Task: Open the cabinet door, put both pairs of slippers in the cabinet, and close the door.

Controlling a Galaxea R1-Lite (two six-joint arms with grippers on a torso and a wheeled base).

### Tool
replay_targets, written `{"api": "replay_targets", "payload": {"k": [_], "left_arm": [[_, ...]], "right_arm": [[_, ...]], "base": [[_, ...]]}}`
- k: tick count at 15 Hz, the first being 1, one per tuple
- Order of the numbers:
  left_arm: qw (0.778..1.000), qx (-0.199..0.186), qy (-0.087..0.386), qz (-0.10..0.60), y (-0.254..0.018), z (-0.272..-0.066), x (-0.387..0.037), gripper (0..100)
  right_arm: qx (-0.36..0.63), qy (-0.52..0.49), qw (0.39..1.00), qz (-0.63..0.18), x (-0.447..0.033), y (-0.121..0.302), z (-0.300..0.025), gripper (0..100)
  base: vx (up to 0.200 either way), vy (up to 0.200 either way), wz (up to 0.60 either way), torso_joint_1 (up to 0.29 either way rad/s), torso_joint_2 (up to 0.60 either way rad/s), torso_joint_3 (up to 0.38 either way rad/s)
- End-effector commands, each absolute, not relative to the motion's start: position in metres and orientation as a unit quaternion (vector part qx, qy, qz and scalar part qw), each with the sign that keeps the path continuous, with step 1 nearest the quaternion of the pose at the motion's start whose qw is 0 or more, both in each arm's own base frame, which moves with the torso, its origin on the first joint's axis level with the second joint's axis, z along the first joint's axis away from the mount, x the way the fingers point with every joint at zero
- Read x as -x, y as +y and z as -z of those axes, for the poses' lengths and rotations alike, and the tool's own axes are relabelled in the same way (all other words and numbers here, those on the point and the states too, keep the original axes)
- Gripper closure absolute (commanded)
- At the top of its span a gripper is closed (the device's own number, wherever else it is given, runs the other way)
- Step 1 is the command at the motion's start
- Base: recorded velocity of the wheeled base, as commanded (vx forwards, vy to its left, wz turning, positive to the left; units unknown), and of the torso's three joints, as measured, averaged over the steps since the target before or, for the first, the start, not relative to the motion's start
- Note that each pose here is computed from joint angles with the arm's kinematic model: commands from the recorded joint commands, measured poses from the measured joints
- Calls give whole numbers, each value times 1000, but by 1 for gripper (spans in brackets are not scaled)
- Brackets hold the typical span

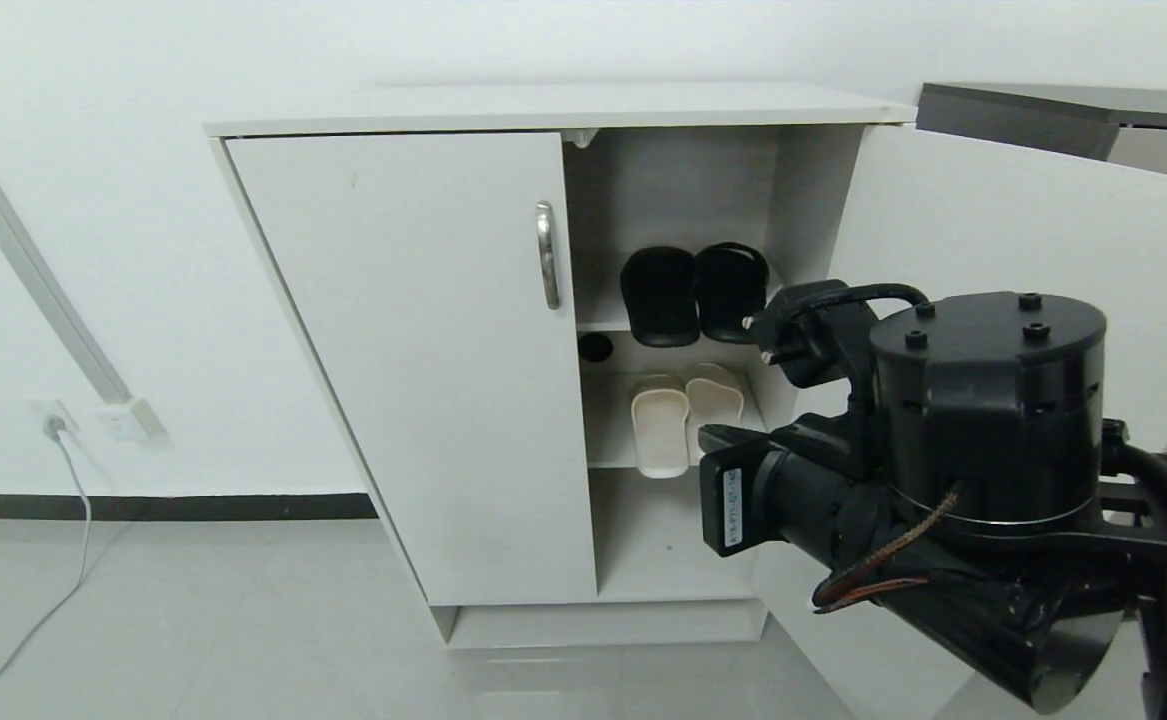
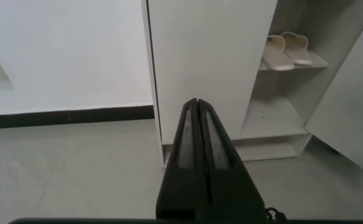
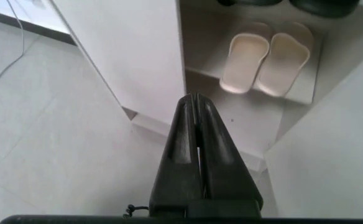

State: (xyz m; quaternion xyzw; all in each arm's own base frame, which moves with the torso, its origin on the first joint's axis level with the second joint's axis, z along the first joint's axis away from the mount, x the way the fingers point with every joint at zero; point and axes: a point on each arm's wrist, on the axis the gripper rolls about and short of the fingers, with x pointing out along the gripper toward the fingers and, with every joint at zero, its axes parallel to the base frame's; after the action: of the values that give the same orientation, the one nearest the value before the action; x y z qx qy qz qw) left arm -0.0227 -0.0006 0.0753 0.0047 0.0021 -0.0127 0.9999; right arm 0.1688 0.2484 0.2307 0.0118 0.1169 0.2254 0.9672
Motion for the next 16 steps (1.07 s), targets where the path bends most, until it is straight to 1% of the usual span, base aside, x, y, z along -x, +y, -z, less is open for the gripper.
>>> {"api": "replay_targets", "payload": {"k": [1,3,6,16], "left_arm": [[1000,-5,2,12,-1,-75,23,100],[1000,-4,3,12,-1,-75,23,100],[1000,-4,2,12,-1,-75,23,100],[1000,-3,2,12,-1,-75,23,100]], "right_arm": [[-10,117,968,-222,-174,251,-224,100],[9,118,970,-212,-179,248,-218,100],[9,117,971,-210,-181,247,-217,100],[12,118,970,-211,-181,248,-211,100]], "base": [[-200,0,0,2,2,2],[-200,0,0,2,2,2],[-200,0,0,4,1,1],[0,0,0,0,0,0]]}}
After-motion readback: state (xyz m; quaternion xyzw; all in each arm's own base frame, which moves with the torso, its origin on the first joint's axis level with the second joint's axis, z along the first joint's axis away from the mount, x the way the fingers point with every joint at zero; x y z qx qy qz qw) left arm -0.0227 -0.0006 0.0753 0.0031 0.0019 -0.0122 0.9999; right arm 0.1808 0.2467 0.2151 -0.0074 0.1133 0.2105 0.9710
